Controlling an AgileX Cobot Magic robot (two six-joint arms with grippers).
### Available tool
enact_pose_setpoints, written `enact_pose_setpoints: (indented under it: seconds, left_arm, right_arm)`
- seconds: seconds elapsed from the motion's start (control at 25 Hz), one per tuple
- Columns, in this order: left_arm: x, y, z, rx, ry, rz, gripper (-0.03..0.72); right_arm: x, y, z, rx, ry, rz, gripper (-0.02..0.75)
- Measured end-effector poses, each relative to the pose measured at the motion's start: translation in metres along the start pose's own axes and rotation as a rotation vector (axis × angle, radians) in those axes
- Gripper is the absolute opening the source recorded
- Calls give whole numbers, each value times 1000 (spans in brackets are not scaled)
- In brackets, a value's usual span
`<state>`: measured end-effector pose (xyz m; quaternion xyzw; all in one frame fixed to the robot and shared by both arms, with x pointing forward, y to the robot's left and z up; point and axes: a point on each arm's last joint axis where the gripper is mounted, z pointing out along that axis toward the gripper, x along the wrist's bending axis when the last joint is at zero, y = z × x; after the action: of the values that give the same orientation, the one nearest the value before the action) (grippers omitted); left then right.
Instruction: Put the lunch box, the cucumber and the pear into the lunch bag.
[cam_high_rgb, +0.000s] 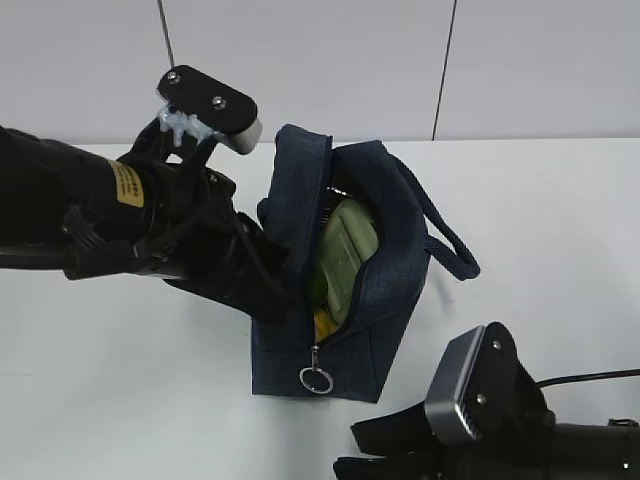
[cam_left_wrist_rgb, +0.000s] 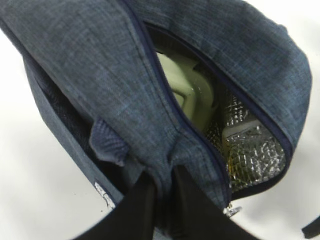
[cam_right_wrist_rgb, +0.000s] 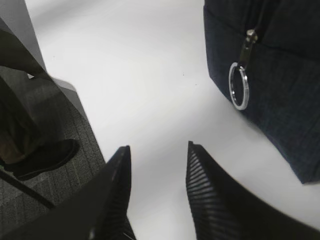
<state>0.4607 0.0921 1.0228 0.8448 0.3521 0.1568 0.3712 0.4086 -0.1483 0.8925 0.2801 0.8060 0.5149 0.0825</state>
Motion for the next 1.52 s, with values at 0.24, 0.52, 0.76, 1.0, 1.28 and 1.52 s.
enact_pose_setpoints:
  seconds: [0.24, 0.52, 0.76, 1.0, 1.28, 1.52]
  left_arm:
    - [0, 0, 0, -1, -1, -6, 11]
    - [0, 0, 0, -4, -3, -12, 11]
    - [0, 1, 0, -11, -2, -12, 11]
    - [0, 1, 0, -17, -2, -14, 11]
    - [0, 2, 0, -26, -2, -20, 11]
    - [-1, 2, 0, -28, -7, -38, 11]
  right_arm:
    - [-9, 4, 7, -25, -61, -9, 300]
    - [-16, 19, 14, -74, -79, -38, 271]
    - [-18, 20, 15, -71, -101, -89, 245]
    - [-24, 18, 15, -40, -159, -108, 244]
    - [-25, 19, 16, -40, -169, -125, 244]
    - [-26, 13, 19, -11, -165, -131, 244]
